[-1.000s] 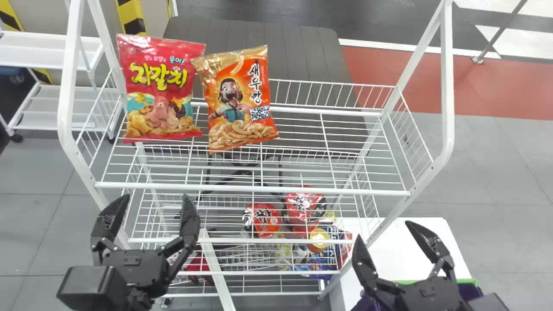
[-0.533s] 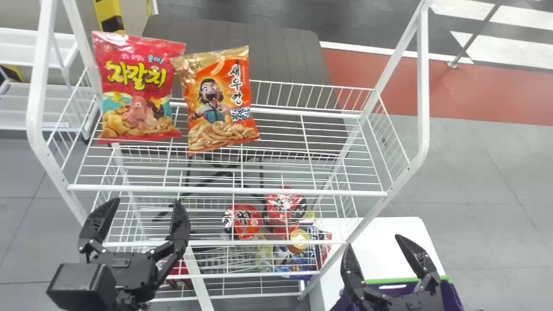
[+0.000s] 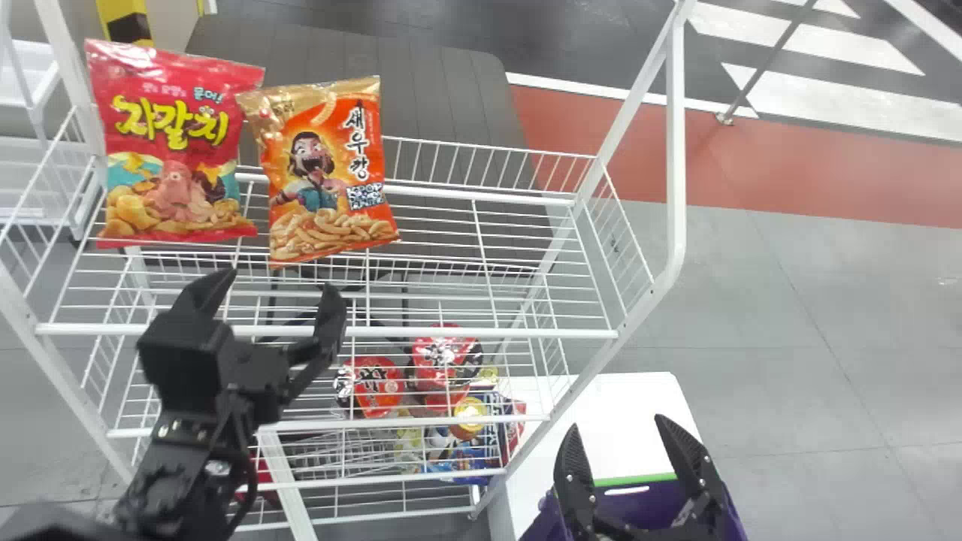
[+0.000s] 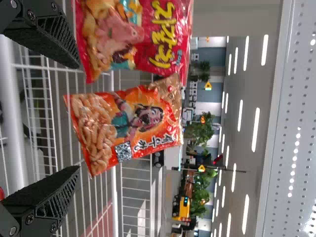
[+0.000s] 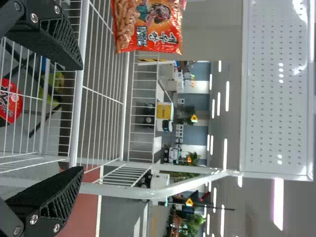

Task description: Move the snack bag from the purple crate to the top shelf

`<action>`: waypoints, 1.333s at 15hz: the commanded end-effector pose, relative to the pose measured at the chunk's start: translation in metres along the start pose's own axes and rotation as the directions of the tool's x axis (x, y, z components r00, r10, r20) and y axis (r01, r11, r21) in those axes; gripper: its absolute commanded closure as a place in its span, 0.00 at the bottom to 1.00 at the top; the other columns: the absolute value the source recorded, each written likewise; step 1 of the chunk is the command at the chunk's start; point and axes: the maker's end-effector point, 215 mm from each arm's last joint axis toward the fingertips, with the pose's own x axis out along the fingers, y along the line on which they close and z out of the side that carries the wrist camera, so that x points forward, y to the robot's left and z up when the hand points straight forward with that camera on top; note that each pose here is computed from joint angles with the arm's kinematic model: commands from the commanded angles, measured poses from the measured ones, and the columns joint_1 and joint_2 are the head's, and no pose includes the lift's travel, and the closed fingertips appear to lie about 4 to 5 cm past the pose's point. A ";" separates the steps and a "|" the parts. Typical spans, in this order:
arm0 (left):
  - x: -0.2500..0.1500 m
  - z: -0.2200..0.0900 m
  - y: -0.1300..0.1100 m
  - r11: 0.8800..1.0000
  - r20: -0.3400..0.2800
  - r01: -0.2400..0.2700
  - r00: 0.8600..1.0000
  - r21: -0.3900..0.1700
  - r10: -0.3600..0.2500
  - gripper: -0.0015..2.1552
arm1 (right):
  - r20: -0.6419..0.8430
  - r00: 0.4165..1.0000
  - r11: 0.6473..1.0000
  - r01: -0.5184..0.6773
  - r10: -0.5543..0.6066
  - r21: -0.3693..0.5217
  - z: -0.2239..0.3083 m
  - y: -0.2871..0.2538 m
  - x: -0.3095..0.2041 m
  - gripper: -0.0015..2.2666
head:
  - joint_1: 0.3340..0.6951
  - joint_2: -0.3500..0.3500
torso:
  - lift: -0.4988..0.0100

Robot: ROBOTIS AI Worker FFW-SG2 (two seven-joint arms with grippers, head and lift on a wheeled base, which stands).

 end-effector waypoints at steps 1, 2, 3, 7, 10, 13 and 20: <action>0.029 0.013 -0.012 1.000 0.001 0.017 1.000 -0.008 -0.017 0.11 | 0.030 1.000 1.000 -0.003 0.003 0.001 0.005 0.002 -0.009 0.04 | 1.00 0.05 | 0.99; 0.035 0.010 -0.016 1.000 -0.029 0.023 0.999 -0.011 -0.024 0.11 | 0.033 0.999 1.000 -0.005 0.005 0.000 0.004 0.002 -0.011 0.04 | 1.00 0.04 | 0.99; 0.038 0.009 -0.025 0.999 -0.046 0.037 0.998 -0.035 -0.039 0.11 | 0.045 0.999 1.000 -0.006 0.006 -0.005 0.005 0.002 -0.015 0.04 | 1.00 0.03 | 0.99; 0.064 0.017 -0.046 0.990 -0.086 0.040 0.995 -0.132 -0.052 0.12 | 0.059 0.998 1.000 -0.008 0.009 -0.014 0.004 0.004 -0.020 0.04 | 1.00 0.00 | 0.99; 0.082 0.022 -0.069 0.985 -0.098 0.068 0.992 -0.159 -0.085 0.12 | 0.088 0.996 1.000 -0.004 0.006 -0.019 0.009 0.003 -0.025 0.04 | 1.00 0.00 | 0.99; 0.102 0.002 -0.068 0.994 -0.138 0.067 0.987 -0.085 -0.078 0.12 | 0.142 0.990 1.000 0.004 -0.002 -0.010 0.022 0.000 -0.033 0.04 | 1.00 0.00 | 0.99; 0.121 -0.009 -0.047 0.999 -0.122 -0.009 0.992 0.038 0.013 0.12 | 0.199 0.980 1.000 0.029 -0.026 -0.010 0.035 -0.010 -0.044 0.04 | 1.00 0.00 | 0.99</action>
